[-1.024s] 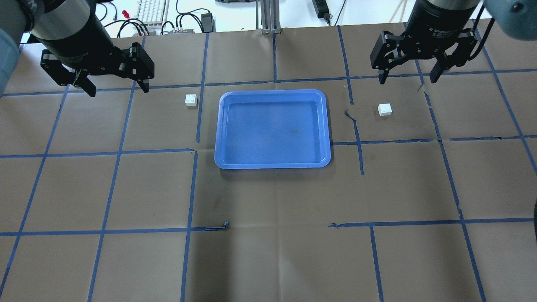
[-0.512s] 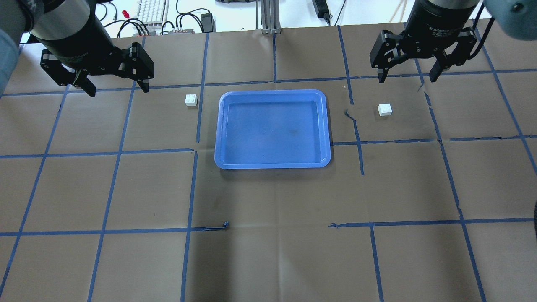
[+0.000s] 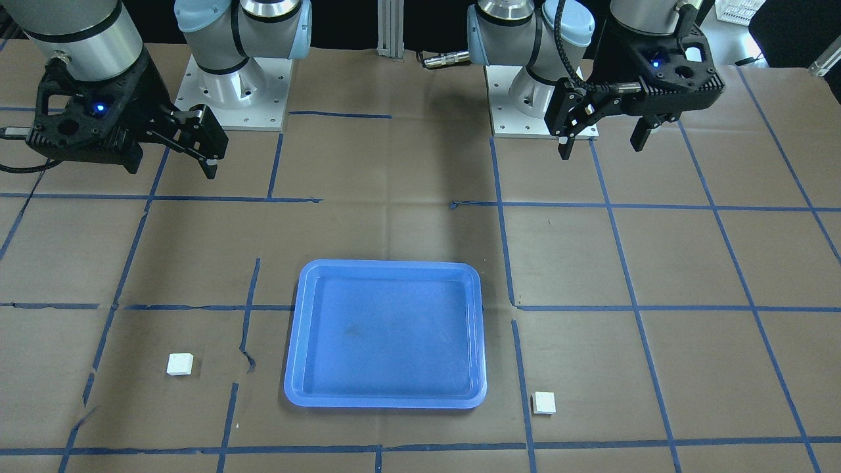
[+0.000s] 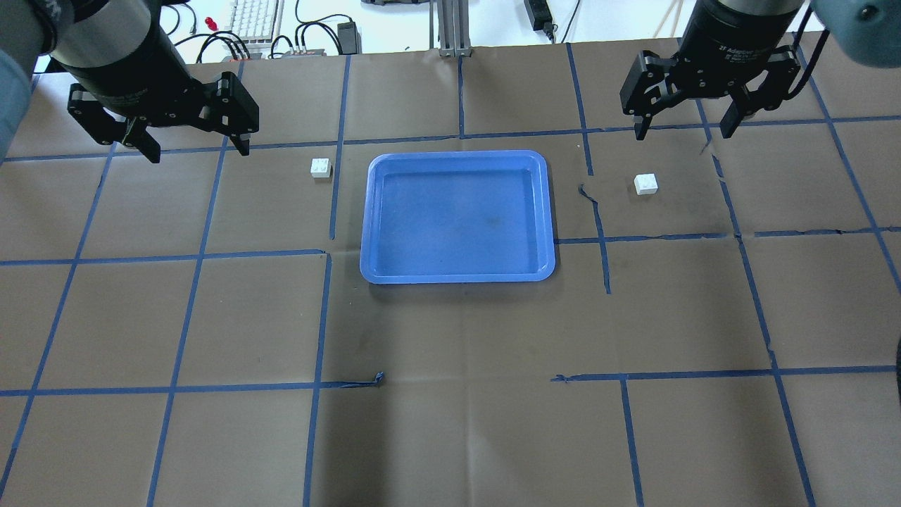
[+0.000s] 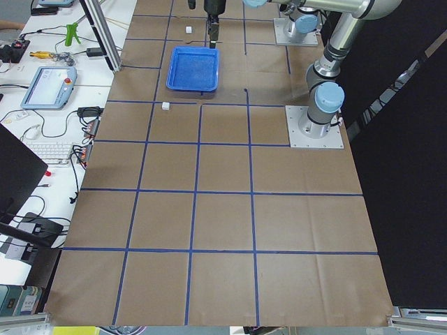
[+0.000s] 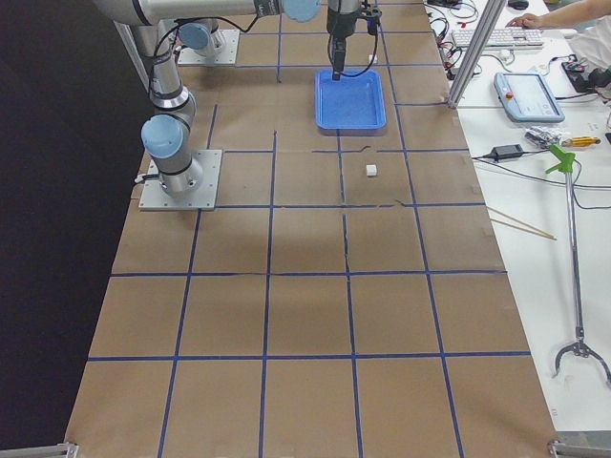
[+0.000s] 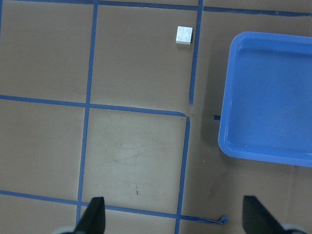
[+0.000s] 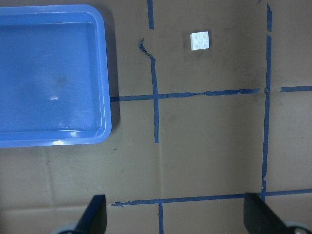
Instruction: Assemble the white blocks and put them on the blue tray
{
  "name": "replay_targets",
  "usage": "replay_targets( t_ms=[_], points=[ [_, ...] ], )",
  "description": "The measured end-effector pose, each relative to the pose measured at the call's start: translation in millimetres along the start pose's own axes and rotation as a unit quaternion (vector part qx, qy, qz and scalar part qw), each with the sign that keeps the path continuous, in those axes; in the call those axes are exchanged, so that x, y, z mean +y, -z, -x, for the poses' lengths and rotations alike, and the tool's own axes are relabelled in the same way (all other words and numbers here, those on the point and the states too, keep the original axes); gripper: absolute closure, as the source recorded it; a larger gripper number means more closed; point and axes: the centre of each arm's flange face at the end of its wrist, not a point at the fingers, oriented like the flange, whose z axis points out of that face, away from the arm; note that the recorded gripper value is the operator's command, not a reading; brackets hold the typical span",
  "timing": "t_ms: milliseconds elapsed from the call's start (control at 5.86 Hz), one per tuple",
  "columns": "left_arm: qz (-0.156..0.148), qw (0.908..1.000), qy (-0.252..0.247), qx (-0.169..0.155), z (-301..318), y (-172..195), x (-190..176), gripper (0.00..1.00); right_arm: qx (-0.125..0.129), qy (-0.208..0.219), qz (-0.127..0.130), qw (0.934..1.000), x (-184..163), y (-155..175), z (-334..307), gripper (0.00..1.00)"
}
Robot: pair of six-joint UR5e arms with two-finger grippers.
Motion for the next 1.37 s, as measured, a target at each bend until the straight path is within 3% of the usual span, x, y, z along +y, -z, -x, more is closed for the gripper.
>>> replay_targets(
  t_ms=[341,512,683,854,1024,1195,1366],
  points=[
    [0.012,0.9999,-0.003,-0.001,-1,-12,2,0.01,0.001,0.002,-0.003,1.0000,0,4,-1,0.00],
    [0.027,0.9996,-0.006,-0.003,-2,-38,-6,0.01,0.002,0.022,-0.001,0.9998,0,4,0,0.00],
    [0.019,0.9998,-0.010,-0.002,-3,-71,-28,0.01,0.003,0.052,0.000,0.9987,0,3,-1,0.00],
    [-0.012,0.9998,-0.014,-0.001,-5,-115,-68,0.01,0.004,0.095,0.001,0.9955,0,2,-1,0.00],
    [-0.036,0.9992,-0.014,0.000,-8,-162,-111,0.01,0.005,0.177,0.000,0.9843,-2,0,-2,0.00],
    [-0.040,0.9991,-0.016,-0.001,-13,-208,-149,0.01,0.008,0.268,-0.010,0.9633,-7,-1,-5,0.00],
    [-0.032,0.9993,-0.019,-0.001,-19,-248,-178,0.01,0.013,0.362,-0.019,0.9319,-17,-4,-13,0.00]
  ],
)
